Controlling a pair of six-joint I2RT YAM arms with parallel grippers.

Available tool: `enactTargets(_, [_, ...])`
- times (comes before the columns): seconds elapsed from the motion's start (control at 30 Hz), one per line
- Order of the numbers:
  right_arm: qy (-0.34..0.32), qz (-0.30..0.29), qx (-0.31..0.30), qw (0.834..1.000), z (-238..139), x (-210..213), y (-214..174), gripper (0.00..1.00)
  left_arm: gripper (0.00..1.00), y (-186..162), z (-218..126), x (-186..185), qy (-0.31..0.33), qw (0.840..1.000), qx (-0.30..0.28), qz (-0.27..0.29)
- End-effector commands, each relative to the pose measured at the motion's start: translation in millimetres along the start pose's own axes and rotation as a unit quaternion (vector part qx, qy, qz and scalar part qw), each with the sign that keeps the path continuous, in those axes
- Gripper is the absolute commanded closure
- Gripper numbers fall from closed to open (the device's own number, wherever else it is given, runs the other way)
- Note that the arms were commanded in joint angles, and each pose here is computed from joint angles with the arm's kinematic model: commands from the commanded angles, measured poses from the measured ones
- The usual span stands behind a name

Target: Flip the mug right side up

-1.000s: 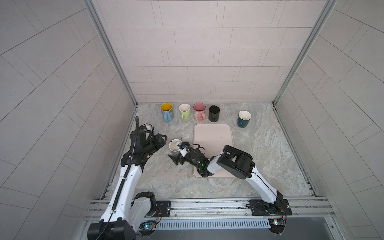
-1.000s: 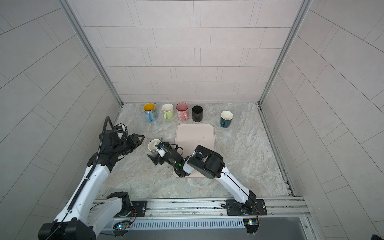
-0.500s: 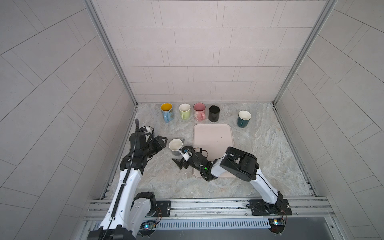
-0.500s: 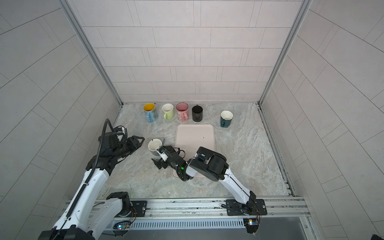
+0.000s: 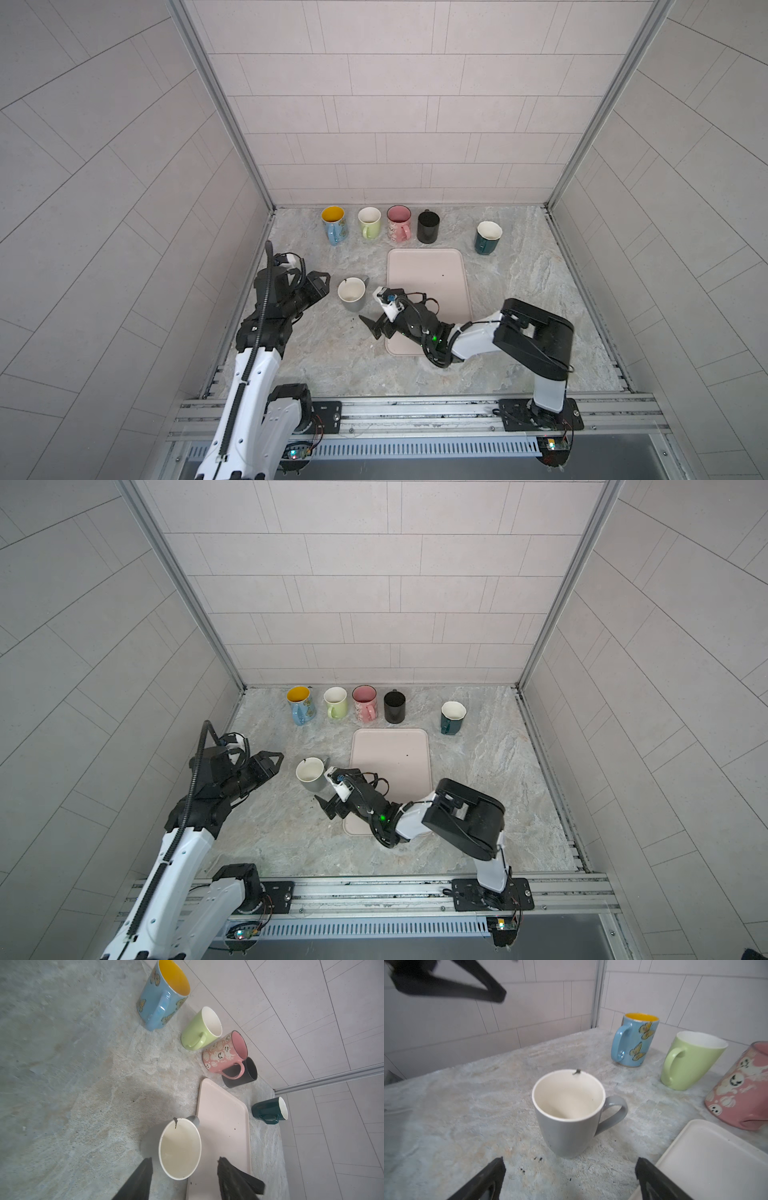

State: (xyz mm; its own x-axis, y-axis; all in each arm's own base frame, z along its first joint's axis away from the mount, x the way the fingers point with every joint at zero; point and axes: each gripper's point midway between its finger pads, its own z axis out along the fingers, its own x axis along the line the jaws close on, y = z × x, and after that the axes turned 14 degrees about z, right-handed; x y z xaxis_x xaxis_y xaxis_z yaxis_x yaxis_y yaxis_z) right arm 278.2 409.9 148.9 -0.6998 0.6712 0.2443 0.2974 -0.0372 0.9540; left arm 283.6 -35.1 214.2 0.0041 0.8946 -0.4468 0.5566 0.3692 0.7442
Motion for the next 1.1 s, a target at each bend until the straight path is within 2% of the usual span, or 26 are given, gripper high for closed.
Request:
enactTargets(0.0, [-0.001, 0.024, 0.014, 1.000, -29, 7, 30, 0.01, 0.41, 36, -22, 12, 0.072, 0.994, -0.065, 0.043])
enactTargets(0.17, [-0.115, 0.022, 0.081, 0.990, -77, -29, 76, 0.01, 0.40, 51, -23, 54, 0.189, 0.975, -0.103, 0.046])
enactTargets(0.3, [-0.200, 0.060, 0.067, 0.976, -133, -86, 123, 0.01, 0.40, 49, -12, 89, 0.262, 0.955, -0.133, 0.031])
enactTargets(0.4, [-0.269, 0.103, 0.034, 0.957, -181, -136, 149, 0.01, 0.38, 51, -8, 105, 0.289, 0.941, -0.171, 0.036])
enactTargets(0.5, [-0.355, 0.120, 0.003, 0.927, -229, -188, 160, 0.01, 0.34, 52, -8, 118, 0.324, 0.926, -0.187, 0.057])
enactTargets(0.57, [-0.395, 0.136, 0.007, 0.908, -249, -216, 154, 0.01, 0.33, 52, -3, 124, 0.333, 0.920, -0.193, 0.072])
enactTargets(0.67, [-0.435, 0.177, 0.045, 0.882, -264, -257, 130, 0.01, 0.32, 51, 10, 128, 0.335, 0.914, -0.201, 0.109])
enactTargets(0.83, [-0.502, 0.205, 0.109, 0.833, -274, -314, 85, 0.01, 0.32, 34, 34, 133, 0.318, 0.915, -0.192, 0.159])
enactTargets(0.93, [-0.532, 0.207, 0.108, 0.814, -279, -337, 72, 0.01, 0.31, 29, 43, 135, 0.312, 0.912, -0.194, 0.183])
enactTargets(1.07, [-0.552, 0.215, 0.117, 0.797, -281, -364, 51, 0.01, 0.31, 9, 59, 141, 0.300, 0.917, -0.170, 0.201])
